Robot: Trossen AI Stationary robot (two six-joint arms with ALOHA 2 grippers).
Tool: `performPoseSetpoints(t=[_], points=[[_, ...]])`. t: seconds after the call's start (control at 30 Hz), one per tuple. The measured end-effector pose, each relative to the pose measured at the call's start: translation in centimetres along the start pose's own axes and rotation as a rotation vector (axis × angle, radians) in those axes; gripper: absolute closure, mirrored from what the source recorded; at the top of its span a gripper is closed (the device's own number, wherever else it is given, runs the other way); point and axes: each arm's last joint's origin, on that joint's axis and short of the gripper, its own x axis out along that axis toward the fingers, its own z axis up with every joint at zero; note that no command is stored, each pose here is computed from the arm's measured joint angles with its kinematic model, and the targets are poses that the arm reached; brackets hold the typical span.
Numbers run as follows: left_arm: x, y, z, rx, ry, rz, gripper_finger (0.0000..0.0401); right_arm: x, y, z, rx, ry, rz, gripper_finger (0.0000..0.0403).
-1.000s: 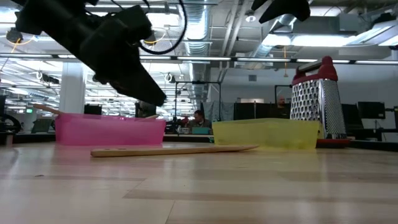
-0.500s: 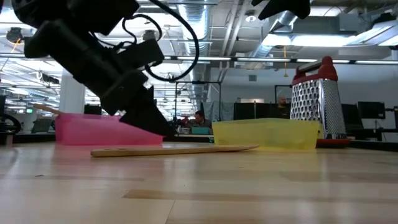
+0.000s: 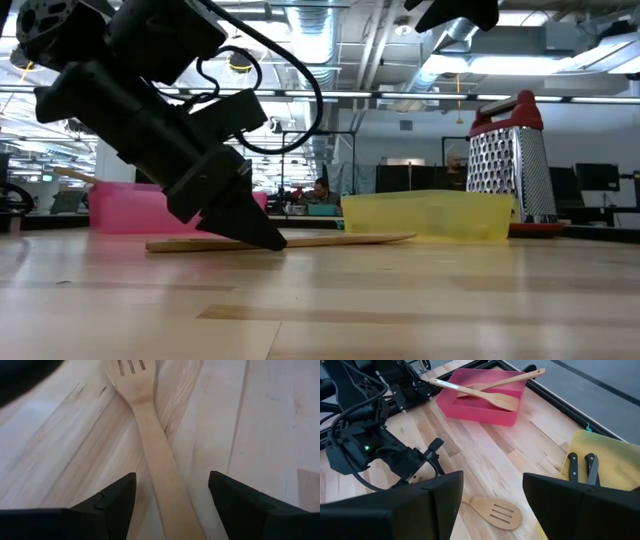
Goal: Pick & Place Kitchen Items
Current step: Put the wooden slotted serving spoon into the blue bin
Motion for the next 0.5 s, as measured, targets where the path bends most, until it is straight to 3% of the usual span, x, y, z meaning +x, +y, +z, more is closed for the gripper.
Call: performPoseSetpoints(t=[0.2,0.5], points=[[0.51,-0.09,-0.70,-0.014,0.022,0.005,0.0196,0.00,0.00,0.00,0.000,0.000,0.000,0.0187],[0.55,-0.13,-0.86,-0.004,0.040,-0.013,0.0330,0.00,0.02,-0.01,0.000,0.003,0.006,0.0187]])
